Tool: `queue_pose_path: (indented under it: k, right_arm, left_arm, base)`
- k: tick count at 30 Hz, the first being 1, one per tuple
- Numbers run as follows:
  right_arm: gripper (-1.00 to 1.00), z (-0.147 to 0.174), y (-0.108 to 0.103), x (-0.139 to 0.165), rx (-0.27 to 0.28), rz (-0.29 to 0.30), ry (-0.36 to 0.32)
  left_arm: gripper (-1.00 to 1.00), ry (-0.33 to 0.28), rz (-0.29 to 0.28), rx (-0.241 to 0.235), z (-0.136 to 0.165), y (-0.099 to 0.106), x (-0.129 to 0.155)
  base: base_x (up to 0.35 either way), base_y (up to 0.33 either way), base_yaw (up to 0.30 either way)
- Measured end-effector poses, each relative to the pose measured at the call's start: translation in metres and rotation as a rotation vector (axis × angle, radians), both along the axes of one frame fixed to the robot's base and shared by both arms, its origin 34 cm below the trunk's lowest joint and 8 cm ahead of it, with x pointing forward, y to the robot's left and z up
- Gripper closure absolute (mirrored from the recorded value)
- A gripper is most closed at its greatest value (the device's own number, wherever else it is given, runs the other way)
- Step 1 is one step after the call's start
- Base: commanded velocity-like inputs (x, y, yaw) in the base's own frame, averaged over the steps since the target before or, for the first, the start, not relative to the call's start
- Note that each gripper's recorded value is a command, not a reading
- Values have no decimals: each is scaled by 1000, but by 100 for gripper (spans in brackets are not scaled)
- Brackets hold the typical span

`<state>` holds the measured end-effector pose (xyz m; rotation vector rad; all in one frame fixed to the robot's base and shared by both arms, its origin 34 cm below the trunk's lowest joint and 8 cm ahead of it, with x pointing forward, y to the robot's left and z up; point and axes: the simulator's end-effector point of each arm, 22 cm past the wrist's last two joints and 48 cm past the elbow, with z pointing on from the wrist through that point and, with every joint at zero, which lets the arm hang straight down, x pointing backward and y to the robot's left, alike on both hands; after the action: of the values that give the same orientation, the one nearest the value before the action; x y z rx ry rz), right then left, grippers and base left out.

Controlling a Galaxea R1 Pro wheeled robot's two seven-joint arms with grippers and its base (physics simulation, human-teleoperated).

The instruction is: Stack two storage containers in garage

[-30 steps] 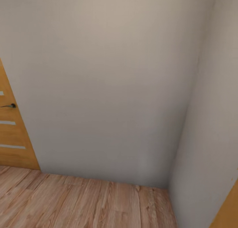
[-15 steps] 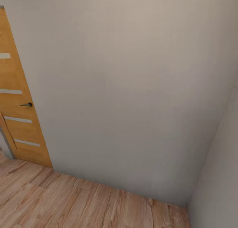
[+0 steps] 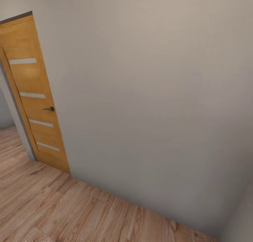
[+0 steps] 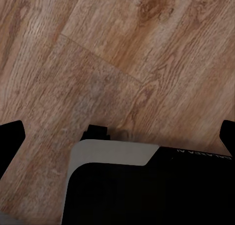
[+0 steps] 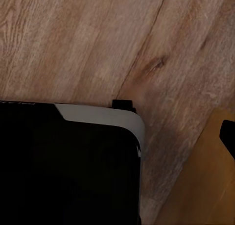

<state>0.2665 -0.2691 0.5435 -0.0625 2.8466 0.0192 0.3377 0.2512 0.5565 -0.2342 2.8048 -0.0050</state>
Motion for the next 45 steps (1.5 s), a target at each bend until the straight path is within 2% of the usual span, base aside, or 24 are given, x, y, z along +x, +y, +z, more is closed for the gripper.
queue_pose_path:
  k: [18,45]
  right_arm:
    - [-100,0,-10,0,-23,-5,-1]
    - [-100,0,-10,0,-22,-4,-1]
  left_arm:
    - [-100,-1,2,-1,0,0,0]
    - [-100,-1,4,1,0,1,0]
  base:
    - [17,0,273]
    - [191,0,273]
